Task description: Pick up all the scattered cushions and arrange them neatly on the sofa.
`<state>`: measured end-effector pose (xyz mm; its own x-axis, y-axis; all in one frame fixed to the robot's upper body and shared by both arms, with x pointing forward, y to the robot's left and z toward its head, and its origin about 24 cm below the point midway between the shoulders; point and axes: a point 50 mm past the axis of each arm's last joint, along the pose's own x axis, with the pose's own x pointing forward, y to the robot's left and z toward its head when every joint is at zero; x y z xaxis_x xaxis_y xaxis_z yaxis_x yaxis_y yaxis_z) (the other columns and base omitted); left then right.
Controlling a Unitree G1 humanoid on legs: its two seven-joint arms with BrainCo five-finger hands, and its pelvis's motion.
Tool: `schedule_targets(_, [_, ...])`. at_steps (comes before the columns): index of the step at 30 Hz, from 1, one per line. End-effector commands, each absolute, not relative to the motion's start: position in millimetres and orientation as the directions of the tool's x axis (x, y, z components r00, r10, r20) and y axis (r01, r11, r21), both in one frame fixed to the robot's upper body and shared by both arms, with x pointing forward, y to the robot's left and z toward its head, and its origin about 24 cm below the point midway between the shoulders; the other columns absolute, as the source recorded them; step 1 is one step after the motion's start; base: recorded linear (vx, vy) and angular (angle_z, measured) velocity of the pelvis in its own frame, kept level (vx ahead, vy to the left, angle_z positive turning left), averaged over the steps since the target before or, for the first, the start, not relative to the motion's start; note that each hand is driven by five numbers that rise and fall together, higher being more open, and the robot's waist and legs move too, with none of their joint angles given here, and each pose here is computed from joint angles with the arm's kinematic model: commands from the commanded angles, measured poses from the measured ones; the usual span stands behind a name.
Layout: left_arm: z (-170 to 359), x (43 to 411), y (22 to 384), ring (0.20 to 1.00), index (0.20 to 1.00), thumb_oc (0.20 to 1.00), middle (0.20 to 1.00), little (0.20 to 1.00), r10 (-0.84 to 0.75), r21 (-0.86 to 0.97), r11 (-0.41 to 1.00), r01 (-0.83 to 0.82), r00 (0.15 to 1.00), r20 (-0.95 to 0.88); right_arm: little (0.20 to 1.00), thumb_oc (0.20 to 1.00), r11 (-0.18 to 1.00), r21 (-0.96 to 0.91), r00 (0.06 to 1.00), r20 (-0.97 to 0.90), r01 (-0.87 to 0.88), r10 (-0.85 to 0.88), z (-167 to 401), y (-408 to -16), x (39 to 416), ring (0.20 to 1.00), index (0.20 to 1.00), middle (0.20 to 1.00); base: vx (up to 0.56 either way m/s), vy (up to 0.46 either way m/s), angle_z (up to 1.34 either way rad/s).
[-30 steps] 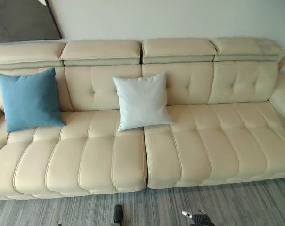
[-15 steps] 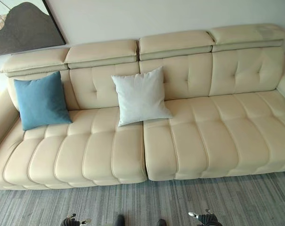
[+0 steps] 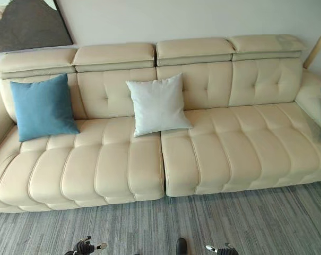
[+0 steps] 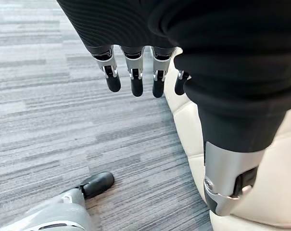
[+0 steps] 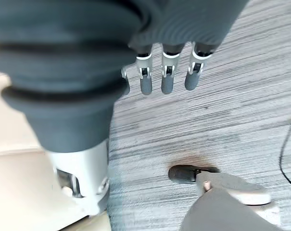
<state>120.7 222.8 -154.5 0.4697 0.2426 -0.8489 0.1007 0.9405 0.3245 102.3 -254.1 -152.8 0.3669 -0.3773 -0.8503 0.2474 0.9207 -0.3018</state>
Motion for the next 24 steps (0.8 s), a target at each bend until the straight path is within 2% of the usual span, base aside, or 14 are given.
schedule_targets(1, [-144, 147, 232, 1.0, 1.0, 1.0, 1.0, 1.0, 0.268, 0.359, 0.93, 0.073, 0.533, -0.803, 1.0, 1.0, 0.911, -0.286, 0.41, -0.824, 0.296, -0.391, -146, -253, 126, 1.0, 1.0, 1.0, -0.01, 0.111, -1.3])
schedule_targets(5, [-140, 158, 230, 1.0, 1.0, 1.0, 1.0, 1.0, 0.247, 0.359, 0.928, 0.099, 0.557, -0.793, 1.0, 1.0, 0.902, -0.3, 0.419, -0.808, 0.311, -0.414, -143, -256, 132, 1.0, 1.0, 1.0, 0.17, -0.074, -2.32])
schedule_targets(8, [-139, 159, 232, 1.0, 1.0, 1.0, 1.0, 1.0, 0.239, 0.383, 0.911, 0.156, 0.557, -0.795, 1.0, 1.0, 0.897, -0.314, 0.398, -0.814, 0.311, -0.422, -145, -260, 124, 1.0, 1.0, 1.0, 0.2, -0.207, -1.34])
schedule_targets(15, [-144, 154, 224, 1.0, 1.0, 1.0, 1.0, 1.0, 0.21, 0.36, 0.914, 0.188, 0.54, -0.815, 1.0, 1.0, 0.894, -0.321, 0.389, -0.815, 0.312, -0.428, -145, -265, 117, 1.0, 1.0, 1.0, 0.26, -0.254, -0.21])
schedule_targets(18, [-143, 158, 218, 1.0, 1.0, 1.0, 1.0, 1.0, 0.2, 0.345, 0.924, 0.167, 0.559, -0.805, 1.0, 1.0, 0.896, -0.351, 0.417, -0.797, 0.27, -0.438, -140, -272, 124, 1.0, 1.0, 1.0, 0.32, -0.323, -1.34])
schedule_targets(24, [-148, 146, 211, 1.0, 1.0, 1.0, 1.0, 1.0, 0.193, 0.31, 0.94, 0.138, 0.535, -0.822, 1.0, 1.0, 0.902, -0.376, 0.465, -0.773, 0.212, -0.431, -135, -275, 138, 1.0, 1.0, 1.0, 0.25, -0.002, -1.01])
